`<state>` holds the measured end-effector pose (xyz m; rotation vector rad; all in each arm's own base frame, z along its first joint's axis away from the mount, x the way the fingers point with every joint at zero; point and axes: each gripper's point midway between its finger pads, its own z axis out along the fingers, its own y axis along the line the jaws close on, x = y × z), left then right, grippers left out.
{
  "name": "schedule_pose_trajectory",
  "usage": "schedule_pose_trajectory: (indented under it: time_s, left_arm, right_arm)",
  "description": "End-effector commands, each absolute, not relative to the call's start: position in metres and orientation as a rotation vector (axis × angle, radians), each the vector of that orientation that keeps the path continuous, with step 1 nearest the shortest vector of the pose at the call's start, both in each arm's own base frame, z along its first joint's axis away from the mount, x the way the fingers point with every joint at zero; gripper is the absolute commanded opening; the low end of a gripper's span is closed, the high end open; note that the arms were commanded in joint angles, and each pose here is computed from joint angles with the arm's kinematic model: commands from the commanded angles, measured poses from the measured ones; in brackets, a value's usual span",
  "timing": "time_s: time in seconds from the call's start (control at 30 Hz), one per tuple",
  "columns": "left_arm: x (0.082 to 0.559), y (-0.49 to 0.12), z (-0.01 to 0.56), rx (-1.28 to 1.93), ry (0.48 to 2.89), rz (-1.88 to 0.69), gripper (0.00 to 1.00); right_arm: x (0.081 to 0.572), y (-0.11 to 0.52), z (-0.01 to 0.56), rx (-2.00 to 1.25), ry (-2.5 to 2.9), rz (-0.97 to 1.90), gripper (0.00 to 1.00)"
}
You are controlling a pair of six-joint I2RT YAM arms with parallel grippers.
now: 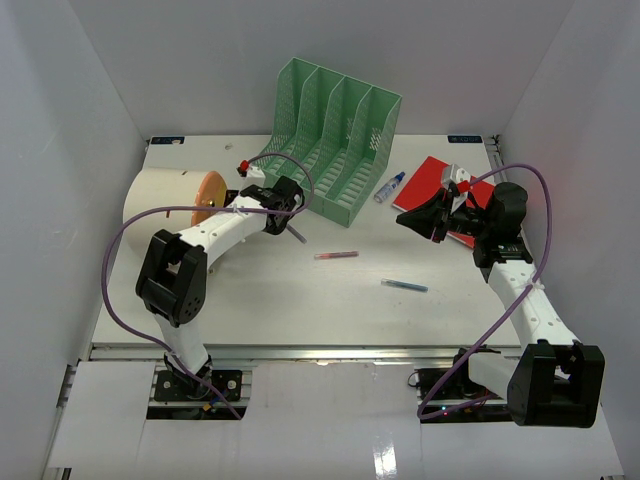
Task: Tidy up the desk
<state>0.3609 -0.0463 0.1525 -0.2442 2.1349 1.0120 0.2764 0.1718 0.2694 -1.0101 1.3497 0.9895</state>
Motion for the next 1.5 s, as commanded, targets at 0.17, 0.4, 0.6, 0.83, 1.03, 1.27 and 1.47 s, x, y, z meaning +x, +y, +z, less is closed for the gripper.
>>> schedule_pose_trajectory:
  time_s: [0.17, 0.4, 0.6, 0.83, 1.03, 1.27, 1.47]
  left_arm:
    - [0.367, -0.044, 0.162, -0.291, 2.11, 0.992, 0.1]
    - [0.368, -0.063, 0.174, -0.282, 2.127, 0.878, 0.0]
    - [0.37, -0.066, 0.191, -0.292, 2.093, 0.85, 0.22]
    - [0.369, -0.062, 0.19, -0.342, 2.037, 0.888, 0.41]
    - [0.355, -0.048, 0.178, -0.535, 1.959, 0.986, 0.44]
    - [0.363, -0.053, 0.169, -0.606, 1.921, 0.976, 0.43]
    - [0.365, -0.05, 0.173, -0.623, 1.878, 0.971, 0.43]
  right_arm:
    - [0.274, 0.171, 0.271, -1.03, 1.322, 0.987, 0.13]
    - [0.274, 0.171, 0.271, -1.032, 1.322, 0.99, 0.13]
    - [0.274, 0.171, 0.271, -1.032, 1.322, 0.99, 0.13]
    - [0.275, 0.171, 0.271, -1.031, 1.322, 0.988, 0.13]
    - [0.275, 0.171, 0.27, -1.032, 1.323, 0.991, 0.13]
    - [0.274, 0.171, 0.271, -1.034, 1.321, 0.993, 0.13]
    - [0.273, 0.172, 0.27, -1.038, 1.323, 1.004, 0.13]
